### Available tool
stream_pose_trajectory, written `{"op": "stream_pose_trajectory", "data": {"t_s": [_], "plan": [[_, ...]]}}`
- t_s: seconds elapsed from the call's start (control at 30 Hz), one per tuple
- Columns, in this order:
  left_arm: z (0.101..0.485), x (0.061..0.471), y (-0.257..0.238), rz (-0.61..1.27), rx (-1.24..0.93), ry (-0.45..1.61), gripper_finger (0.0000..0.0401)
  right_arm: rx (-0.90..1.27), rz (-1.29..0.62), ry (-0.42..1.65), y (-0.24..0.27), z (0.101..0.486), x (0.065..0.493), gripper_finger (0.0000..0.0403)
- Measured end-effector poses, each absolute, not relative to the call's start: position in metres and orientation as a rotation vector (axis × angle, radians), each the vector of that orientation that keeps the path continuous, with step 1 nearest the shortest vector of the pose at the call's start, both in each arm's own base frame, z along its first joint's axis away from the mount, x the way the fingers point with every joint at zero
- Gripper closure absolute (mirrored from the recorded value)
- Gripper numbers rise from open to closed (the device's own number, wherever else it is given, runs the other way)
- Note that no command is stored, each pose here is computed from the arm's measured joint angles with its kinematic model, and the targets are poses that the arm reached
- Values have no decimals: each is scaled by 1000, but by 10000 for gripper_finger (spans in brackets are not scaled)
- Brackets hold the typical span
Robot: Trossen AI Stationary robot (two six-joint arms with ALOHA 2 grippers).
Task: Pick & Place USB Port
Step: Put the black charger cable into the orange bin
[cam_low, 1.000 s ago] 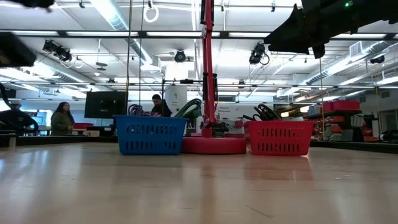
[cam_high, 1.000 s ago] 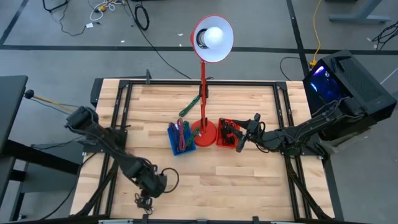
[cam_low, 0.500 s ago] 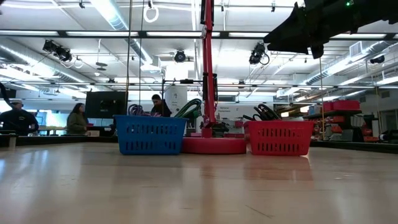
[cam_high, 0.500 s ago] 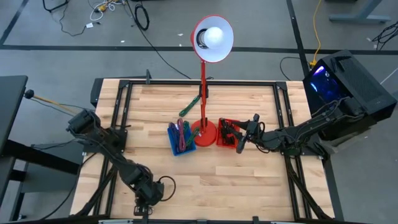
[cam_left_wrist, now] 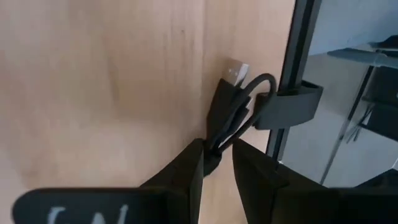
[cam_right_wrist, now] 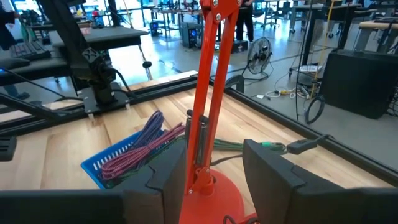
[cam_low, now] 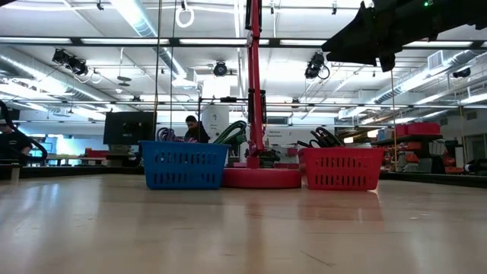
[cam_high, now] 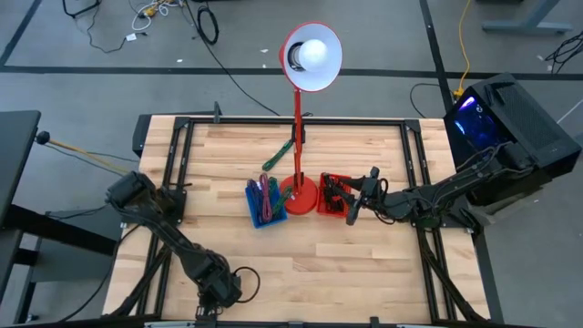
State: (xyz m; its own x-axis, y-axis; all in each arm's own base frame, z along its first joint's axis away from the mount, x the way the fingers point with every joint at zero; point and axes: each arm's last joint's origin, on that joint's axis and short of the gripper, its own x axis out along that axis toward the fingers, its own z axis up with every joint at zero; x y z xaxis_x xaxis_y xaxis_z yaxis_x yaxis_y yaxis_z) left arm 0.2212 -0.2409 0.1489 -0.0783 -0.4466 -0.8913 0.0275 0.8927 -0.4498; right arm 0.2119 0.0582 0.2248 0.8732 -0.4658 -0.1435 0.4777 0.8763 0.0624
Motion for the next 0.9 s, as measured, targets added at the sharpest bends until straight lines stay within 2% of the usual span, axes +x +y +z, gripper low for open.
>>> {"op": "stream_pose_trajectory", "data": {"t_s": [0.3, 0.37, 0.5, 0.7, 0.9], "plan": [[129, 223, -248, -425, -286, 1639, 314, 97, -493, 125, 58, 225, 212, 243], [124, 223, -248, -419, -272, 1653, 328, 97, -493, 126, 58, 225, 212, 243], [121, 223, -245, -421, -249, 1673, 385, 96, -493, 127, 58, 225, 212, 243], [130, 232, -228, -392, -253, 1649, 391, 94, -494, 129, 58, 224, 212, 243], [160, 247, -198, -272, -272, 1504, 392, 93, -494, 130, 58, 224, 212, 243]]}}
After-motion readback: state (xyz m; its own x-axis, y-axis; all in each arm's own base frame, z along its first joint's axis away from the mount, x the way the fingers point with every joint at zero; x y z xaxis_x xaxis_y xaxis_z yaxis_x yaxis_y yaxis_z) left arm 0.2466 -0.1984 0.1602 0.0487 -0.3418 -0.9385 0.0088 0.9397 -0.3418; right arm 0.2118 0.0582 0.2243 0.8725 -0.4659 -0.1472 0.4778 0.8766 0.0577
